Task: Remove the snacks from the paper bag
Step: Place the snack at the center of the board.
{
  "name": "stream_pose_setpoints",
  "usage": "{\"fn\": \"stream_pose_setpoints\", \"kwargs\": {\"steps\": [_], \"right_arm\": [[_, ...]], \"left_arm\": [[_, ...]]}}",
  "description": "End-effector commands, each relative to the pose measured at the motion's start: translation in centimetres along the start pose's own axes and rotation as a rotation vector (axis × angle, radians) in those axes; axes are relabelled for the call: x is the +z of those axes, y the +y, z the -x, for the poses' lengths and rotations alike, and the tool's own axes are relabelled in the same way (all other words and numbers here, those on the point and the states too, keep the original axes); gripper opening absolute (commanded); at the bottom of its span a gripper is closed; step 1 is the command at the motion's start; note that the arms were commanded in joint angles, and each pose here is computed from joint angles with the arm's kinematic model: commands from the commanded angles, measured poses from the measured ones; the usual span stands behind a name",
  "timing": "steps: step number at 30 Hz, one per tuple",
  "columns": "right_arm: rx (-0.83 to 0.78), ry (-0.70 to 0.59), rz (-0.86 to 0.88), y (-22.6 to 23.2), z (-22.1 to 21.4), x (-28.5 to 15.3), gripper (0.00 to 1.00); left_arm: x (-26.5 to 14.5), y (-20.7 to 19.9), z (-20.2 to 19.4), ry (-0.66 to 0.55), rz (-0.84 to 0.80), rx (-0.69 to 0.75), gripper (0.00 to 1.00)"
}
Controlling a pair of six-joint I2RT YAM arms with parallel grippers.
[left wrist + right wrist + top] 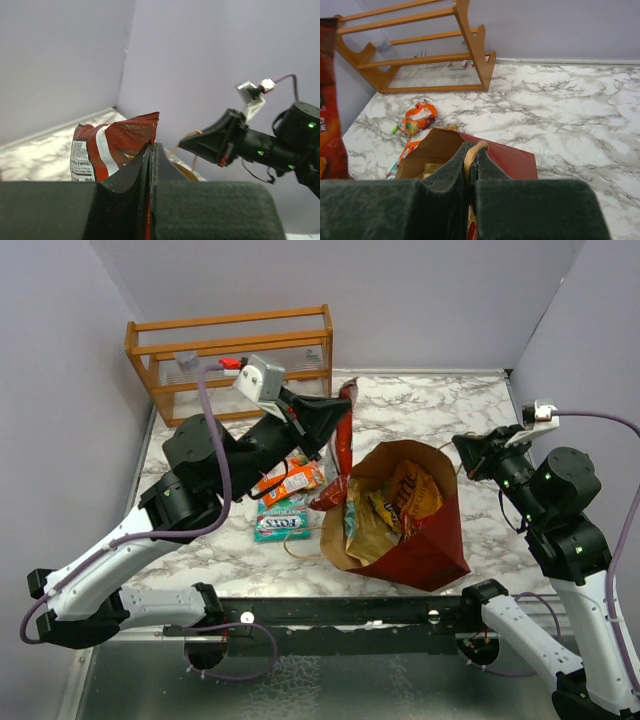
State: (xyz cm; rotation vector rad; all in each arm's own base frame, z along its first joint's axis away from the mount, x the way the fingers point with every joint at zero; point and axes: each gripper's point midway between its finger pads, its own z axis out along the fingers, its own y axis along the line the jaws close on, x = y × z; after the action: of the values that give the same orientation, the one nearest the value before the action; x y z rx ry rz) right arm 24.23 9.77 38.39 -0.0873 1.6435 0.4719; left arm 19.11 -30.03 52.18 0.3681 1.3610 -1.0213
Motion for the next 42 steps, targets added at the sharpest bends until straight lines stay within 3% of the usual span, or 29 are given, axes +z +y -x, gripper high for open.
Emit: {"fn": "stream_pose_setpoints", "kwargs": {"steps": [1, 10, 17, 22, 27, 30, 36, 38, 40, 42], "right_arm": [[0.008, -0.085, -0.032, -0.3, 2.3, 0.1, 0.02], [-0.026, -0.115, -0.121, -1.8, 3.5, -0.6, 0.02], [-0.045, -0.160, -0.169, -2.6, 4.5, -1.5, 0.02], [-0.053, -0.163, -0.170, -2.6, 4.8, -1.6, 0.02], [-0.056, -0.168, -0.153, -2.2, 5.1, -1.6, 0.02], [-0.056, -0.171, -0.146, -2.1, 5.2, -1.8, 0.02], [-0.055, -0.169, -0.150, -2.3, 4.8, -1.8, 0.02], [-0.053, -0.167, -0.145, -2.2, 4.7, -1.8, 0.02], [-0.053, -0.168, -0.132, -1.9, 4.8, -1.9, 0.02], [-0.055, -0.168, -0.120, -1.7, 4.9, -1.9, 0.02]], "left_arm": [[-1.6, 3.3, 1.3, 0.015, 0.143, 0.184, 0.00], [-6.1, 13.2, 0.9, 0.109, 0.668, 0.455, 0.00], [-9.8, 22.8, -2.6, 0.249, 0.976, 0.480, 0.00], [-12.1, 27.6, -6.4, 0.340, 1.079, 0.362, 0.00], [-14.5, 32.0, -14.3, 0.596, 1.191, 0.298, 0.00], [-16.0, 33.8, -17.0, 0.700, 1.248, 0.290, 0.00], [-13.2, 33.6, -23.4, 0.815, 1.060, 0.108, 0.00], [-12.2, 33.4, -25.1, 0.823, 1.012, 0.047, 0.08], [-11.5, 33.5, -26.0, 0.833, 1.005, 0.003, 0.30], [-10.7, 32.7, -25.7, 0.825, 0.966, -0.032, 0.44]]}}
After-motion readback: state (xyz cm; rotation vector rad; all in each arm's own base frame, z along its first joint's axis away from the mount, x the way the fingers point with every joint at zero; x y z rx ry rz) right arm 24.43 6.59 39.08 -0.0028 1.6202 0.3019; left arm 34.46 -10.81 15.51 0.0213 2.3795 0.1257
